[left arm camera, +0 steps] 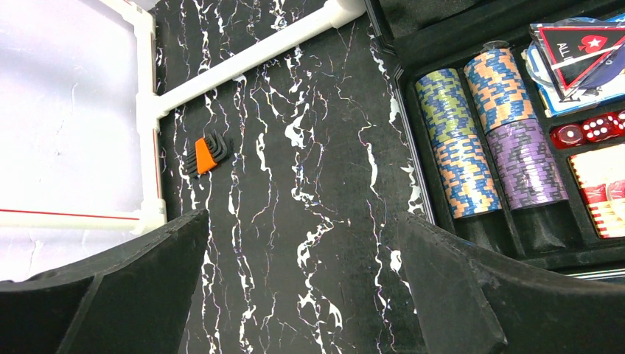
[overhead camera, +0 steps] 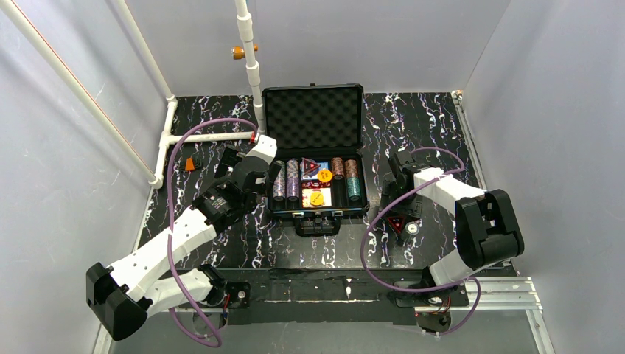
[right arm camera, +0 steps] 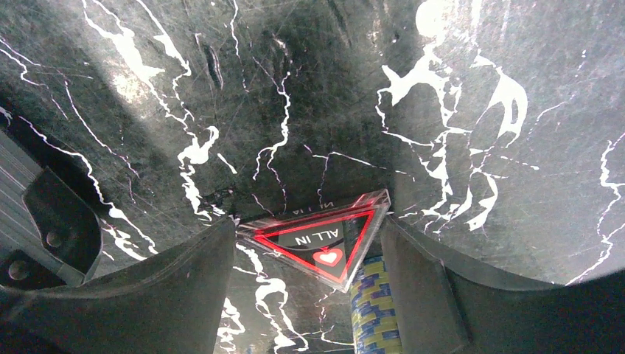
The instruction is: Pack up texas hold em set
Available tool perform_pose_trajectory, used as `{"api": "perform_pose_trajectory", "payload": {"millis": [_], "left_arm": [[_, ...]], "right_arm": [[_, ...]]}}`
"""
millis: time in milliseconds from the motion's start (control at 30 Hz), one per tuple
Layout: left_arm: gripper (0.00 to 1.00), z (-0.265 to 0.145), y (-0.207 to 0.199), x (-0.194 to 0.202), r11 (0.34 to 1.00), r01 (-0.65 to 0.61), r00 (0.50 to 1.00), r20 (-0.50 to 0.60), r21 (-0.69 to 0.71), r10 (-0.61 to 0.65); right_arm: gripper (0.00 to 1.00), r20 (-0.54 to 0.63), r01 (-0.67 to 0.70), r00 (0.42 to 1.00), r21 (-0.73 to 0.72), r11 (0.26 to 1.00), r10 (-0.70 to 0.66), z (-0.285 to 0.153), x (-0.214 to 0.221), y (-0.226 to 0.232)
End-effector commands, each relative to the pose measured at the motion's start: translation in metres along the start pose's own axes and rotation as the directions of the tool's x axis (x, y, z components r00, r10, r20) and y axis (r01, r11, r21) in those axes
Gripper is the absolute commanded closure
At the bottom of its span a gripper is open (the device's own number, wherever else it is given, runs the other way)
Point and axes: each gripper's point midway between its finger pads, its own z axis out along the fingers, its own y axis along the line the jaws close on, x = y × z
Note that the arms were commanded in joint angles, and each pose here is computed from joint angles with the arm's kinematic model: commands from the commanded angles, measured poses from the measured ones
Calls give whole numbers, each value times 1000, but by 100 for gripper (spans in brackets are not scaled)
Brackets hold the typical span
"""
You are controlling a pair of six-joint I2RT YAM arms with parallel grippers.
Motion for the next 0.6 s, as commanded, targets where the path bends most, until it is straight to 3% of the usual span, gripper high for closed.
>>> {"api": "perform_pose_trajectory", "payload": {"millis": [0, 567], "left_arm": [[1, -5, 5, -2, 1000, 11, 1000, 13, -11, -11], [1, -5, 5, -2, 1000, 11, 1000, 14, -7, -11]], "right_arm": [[20, -38, 32, 999, 38, 999, -31, 3, 18, -9], [33, -36, 45, 998, 21, 999, -44, 6, 21, 6]]}}
